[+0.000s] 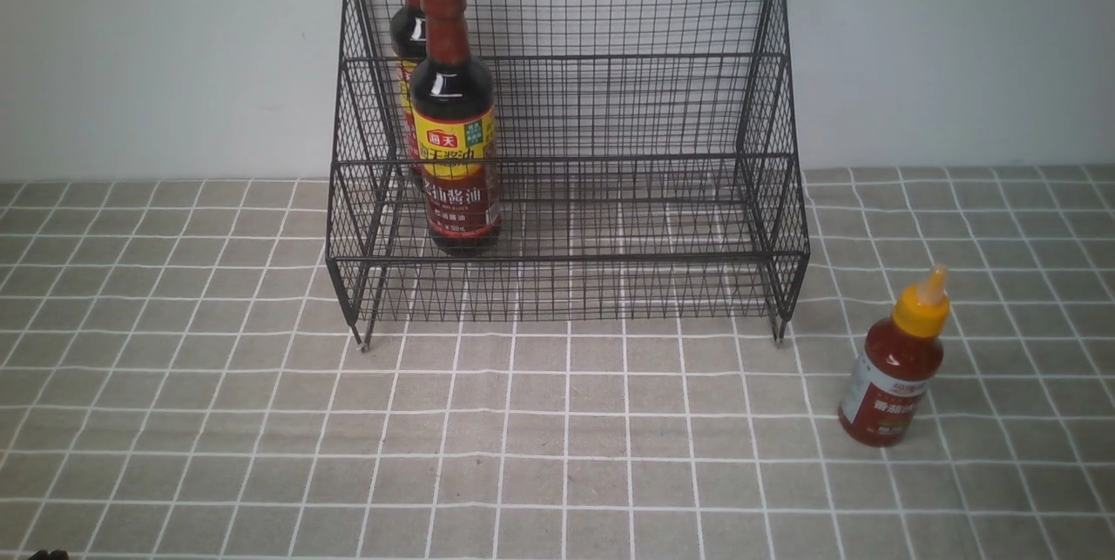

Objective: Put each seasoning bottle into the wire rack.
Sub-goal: Use the right arm to grab the condiment bottle closest to it

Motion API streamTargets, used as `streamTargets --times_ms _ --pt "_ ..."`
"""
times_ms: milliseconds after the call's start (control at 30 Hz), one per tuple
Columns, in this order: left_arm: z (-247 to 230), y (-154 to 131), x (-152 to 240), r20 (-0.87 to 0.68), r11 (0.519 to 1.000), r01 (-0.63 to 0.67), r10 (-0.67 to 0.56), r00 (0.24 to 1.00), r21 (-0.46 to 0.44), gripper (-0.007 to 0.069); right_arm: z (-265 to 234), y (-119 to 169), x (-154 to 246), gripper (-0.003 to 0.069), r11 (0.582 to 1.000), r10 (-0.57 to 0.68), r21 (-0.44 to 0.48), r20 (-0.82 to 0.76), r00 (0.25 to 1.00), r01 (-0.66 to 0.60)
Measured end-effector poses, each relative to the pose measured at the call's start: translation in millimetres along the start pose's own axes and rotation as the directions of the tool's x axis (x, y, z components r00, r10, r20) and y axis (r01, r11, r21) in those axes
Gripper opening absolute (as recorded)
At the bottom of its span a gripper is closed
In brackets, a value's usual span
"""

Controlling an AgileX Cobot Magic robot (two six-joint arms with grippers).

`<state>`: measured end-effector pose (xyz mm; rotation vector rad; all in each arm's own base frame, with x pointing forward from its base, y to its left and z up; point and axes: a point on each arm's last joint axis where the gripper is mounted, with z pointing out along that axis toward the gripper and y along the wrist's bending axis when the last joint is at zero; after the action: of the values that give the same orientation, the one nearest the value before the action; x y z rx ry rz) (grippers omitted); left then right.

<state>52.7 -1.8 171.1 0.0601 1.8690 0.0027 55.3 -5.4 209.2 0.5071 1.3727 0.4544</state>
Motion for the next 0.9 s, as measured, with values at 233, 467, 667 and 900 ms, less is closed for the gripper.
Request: streamTargets --times_ms 233,467,667,900 --pt "0 0 0 0.000 1.000 -0.010 0.010 1.000 0.000 -0.0006 -1 7 -3 -0.0015 1.000 0.020 -0.013 -0.049 0.999 -0.021" --pt "0 0 0 0.000 1.000 -0.011 0.011 1.000 0.000 -0.0006 24 49 -36 -0.0015 0.960 -0.279 -0.074 -0.360 0.890 0.271" --pt "0 0 0 0.000 1.000 -0.012 0.012 1.000 0.000 -0.0006 78 66 -45 0.0015 0.920 -0.370 -0.141 -0.622 0.690 0.366" --pt "0 0 0 0.000 1.000 -0.012 0.012 1.000 0.000 -0.0006 140 70 -38 0.0183 0.885 -0.439 -0.251 -0.727 0.527 0.391"
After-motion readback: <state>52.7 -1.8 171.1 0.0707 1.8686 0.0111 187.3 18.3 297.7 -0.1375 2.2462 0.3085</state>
